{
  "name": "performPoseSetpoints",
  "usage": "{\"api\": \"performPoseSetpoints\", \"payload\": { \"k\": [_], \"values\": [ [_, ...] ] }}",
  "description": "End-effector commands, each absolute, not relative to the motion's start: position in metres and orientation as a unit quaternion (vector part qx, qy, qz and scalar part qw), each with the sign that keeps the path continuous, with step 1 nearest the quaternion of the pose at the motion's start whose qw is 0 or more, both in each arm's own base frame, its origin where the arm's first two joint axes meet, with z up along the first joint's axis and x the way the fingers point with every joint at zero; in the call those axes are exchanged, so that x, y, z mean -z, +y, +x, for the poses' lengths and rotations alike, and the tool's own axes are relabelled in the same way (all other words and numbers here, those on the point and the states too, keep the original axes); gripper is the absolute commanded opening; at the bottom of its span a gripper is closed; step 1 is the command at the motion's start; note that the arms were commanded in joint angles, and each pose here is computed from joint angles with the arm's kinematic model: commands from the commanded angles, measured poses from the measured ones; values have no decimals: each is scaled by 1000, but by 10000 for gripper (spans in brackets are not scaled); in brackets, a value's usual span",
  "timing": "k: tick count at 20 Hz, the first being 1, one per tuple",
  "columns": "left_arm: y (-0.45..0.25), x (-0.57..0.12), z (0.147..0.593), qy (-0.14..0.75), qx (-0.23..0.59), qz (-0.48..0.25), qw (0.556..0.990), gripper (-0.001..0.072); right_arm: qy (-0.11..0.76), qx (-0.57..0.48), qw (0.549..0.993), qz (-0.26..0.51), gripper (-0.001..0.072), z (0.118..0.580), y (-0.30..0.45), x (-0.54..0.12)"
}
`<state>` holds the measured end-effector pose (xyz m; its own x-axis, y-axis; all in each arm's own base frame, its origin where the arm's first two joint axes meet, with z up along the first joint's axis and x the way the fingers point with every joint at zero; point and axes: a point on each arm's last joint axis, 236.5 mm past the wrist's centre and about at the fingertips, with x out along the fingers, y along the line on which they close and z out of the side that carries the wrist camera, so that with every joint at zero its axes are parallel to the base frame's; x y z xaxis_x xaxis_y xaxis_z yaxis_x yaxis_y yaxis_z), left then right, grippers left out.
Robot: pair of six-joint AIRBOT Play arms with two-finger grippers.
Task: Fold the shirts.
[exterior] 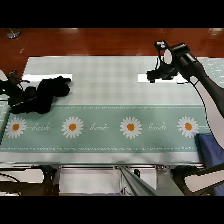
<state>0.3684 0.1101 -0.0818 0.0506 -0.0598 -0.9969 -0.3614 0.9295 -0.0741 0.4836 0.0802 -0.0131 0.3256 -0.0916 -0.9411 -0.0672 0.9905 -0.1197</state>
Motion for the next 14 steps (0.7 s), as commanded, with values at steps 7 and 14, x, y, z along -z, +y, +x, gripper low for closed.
{"api": "performPoseSetpoints", "payload": {
  "k": [7, 14],
  "values": [
    [-6, -211, 438, 338, 133, -213, 907, 30, 427, 9, 903, -54, 619, 467, 65, -154],
    [-124, -430, 350, 119, 300, -156, 933, 30, 301, -3, 953, -29, 620, 388, 46, -288]
  ]
}}
